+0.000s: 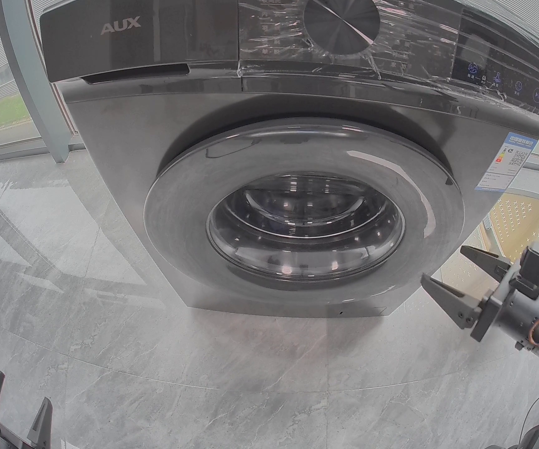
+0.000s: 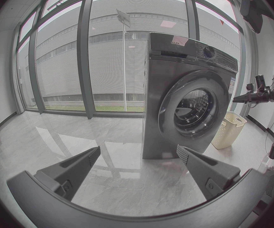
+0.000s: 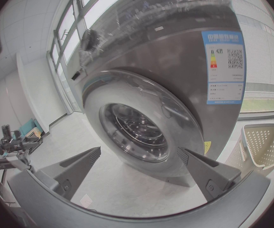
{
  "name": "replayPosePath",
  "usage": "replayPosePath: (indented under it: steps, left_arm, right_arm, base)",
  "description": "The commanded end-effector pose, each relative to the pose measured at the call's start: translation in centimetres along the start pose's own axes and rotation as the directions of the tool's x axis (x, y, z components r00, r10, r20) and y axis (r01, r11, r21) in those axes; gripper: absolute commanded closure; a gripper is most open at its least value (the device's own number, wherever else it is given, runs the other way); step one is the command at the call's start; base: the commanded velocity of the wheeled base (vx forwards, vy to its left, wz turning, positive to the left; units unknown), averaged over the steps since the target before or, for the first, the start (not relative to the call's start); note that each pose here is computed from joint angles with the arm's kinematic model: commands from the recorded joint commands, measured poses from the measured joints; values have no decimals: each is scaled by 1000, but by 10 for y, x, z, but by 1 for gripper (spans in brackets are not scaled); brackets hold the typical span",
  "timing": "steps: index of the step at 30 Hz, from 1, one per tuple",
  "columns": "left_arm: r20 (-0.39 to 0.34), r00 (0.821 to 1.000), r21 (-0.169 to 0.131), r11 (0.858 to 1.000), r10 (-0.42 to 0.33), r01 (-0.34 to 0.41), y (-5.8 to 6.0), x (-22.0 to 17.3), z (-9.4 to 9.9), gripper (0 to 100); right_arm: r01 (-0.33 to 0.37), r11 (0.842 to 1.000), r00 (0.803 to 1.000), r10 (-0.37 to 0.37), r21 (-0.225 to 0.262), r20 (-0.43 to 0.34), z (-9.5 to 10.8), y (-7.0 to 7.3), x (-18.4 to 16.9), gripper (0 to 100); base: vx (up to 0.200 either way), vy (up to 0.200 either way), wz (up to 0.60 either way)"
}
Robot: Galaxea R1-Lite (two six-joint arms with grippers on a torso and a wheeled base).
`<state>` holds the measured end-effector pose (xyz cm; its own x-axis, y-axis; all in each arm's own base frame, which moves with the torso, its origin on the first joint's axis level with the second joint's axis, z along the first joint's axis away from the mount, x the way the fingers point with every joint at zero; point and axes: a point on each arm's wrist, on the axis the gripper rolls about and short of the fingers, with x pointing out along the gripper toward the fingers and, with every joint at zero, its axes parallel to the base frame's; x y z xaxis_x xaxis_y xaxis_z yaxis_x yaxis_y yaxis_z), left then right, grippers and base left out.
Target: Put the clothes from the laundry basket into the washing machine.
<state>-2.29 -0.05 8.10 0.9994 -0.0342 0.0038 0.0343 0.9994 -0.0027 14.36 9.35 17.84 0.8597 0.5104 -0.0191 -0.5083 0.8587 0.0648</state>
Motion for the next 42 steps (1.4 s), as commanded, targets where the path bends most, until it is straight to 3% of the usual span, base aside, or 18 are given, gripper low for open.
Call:
replayPosePath:
  steps: [1, 4, 5, 7, 12, 13, 16, 22, 27, 30, 31, 34, 35, 42]
  left_arm:
    - [-2, 1000, -2, 1000, -1, 1, 0, 0, -5, 0]
    - [-4, 1000, -2, 1000, -1, 1, 0, 0, -5, 0]
    - [-4, 1000, -2, 1000, -1, 1, 0, 0, -5, 0]
    - [-5, 1000, -2, 1000, -1, 1, 0, 0, -5, 0]
    - [-5, 1000, -2, 1000, -3, 3, 0, 0, -5, 0]
    - [-5, 1000, -2, 1000, -3, 3, 0, 0, -5, 0]
    - [-5, 1000, -2, 1000, -3, 3, 0, 0, -5, 0]
    - [-7, 1000, -2, 1000, -3, 3, 0, 0, -5, 0]
    - [-5, 1000, -8, 1000, -1, 1, 0, 0, -5, 0]
    - [-7, 1000, -8, 1000, -1, 1, 0, 0, -5, 0]
    - [-5, 1000, -8, 1000, -1, 1, 0, 0, -5, 0]
    - [-7, 1000, -8, 1000, -1, 1, 0, 0, -5, 0]
    - [-7, 1000, -10, 1000, -1, 1, 0, 0, -5, 0]
    - [-5, 1000, -23, 1000, 1, -1, 0, 0, -5, 0]
  right_arm:
    - [-38, 999, 999, 39, -22, 37, -6, 0, -40, 0]
    - [48, 997, 996, -43, -63, 77, -19, -12, -76, 0]
    - [48, 997, 996, -43, -63, 77, -19, -12, -76, 0]
    - [143, 987, 978, -131, -67, 161, -24, -17, -107, 0]
    - [292, 954, 933, -270, -62, 237, -34, -16, -150, 0]
    - [299, 952, 931, -277, -61, 239, -35, -15, -153, 0]
    - [373, 926, 910, -353, -60, 218, -58, -9, -177, 0]
    - [403, 914, 906, -390, -51, 164, -83, -7, -185, 0]
    - [494, 869, 860, -482, -38, 165, -83, -8, -185, 0]
    - [526, 850, 841, -513, -39, 171, -83, -8, -185, 0]
    - [550, 834, 826, -536, -42, 176, -84, -6, -186, 0]
    - [540, 840, 835, -525, -60, 165, -89, -4, -187, 0]
    - [522, 850, 850, -511, -74, 129, -98, -2, -190, 0]
    - [526, 849, 849, -519, -61, 98, -102, -3, -189, 0]
  base:
    - [0, 0, 0]
    - [0, 0, 0]
    - [0, 0, 0]
    - [0, 0, 0]
    - [0, 0, 0]
    - [0, 0, 0]
    - [0, 0, 0]
    - [0, 0, 0]
    - [0, 0, 0]
    - [0, 0, 0]
    - [0, 0, 0]
    - [0, 0, 0]
    - [0, 0, 0]
    - [0, 0, 0]
